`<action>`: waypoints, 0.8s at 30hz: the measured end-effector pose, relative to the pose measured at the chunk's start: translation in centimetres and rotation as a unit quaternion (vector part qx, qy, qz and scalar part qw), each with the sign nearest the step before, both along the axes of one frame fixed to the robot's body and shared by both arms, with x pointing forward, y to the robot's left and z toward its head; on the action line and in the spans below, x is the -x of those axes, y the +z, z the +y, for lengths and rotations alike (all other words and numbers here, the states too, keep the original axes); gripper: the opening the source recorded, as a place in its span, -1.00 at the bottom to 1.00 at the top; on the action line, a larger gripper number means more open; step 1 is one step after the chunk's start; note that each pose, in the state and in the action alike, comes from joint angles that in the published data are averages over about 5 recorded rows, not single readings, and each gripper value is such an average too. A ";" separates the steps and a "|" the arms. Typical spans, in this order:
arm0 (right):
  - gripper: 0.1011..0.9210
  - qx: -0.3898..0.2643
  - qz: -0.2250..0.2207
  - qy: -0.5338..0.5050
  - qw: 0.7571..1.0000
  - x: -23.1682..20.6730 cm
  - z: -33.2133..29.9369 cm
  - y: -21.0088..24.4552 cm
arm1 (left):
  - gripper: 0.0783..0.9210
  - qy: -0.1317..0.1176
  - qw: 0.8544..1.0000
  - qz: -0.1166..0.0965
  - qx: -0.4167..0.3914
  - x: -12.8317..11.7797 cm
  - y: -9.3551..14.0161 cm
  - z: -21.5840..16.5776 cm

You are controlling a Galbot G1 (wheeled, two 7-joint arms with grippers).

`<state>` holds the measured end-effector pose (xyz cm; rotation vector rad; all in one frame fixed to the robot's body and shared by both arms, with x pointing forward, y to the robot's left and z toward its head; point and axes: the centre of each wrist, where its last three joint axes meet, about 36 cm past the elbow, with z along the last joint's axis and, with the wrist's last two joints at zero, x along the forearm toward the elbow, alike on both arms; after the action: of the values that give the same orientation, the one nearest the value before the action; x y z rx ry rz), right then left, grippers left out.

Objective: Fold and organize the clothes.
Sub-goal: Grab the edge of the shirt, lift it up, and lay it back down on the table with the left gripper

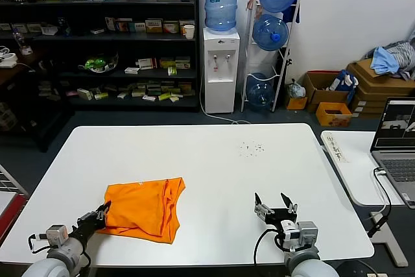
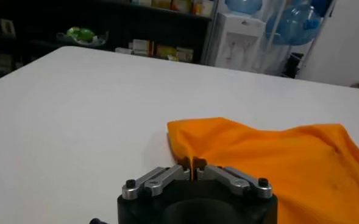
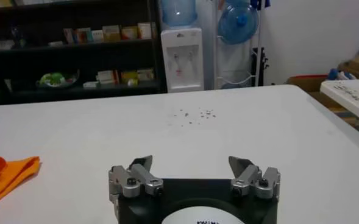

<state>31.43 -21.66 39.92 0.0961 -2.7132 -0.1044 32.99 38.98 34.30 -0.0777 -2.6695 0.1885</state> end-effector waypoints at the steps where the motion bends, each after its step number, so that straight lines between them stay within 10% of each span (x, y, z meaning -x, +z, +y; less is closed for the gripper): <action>1: 0.76 0.000 0.000 0.000 1.000 0.0 0.0 0.0 | -0.92 0.000 1.000 -0.003 0.000 0.0 0.2 -0.2; 24: 0.76 0.000 -0.003 -0.001 1.000 -0.3 0.1 -0.2 | -0.92 -0.022 0.986 -0.109 -0.124 2.4 10.3 -3.8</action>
<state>31.73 -21.59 39.77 0.0936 -2.7185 -0.1041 30.62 35.19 44.62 -0.0813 -2.8828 -0.1777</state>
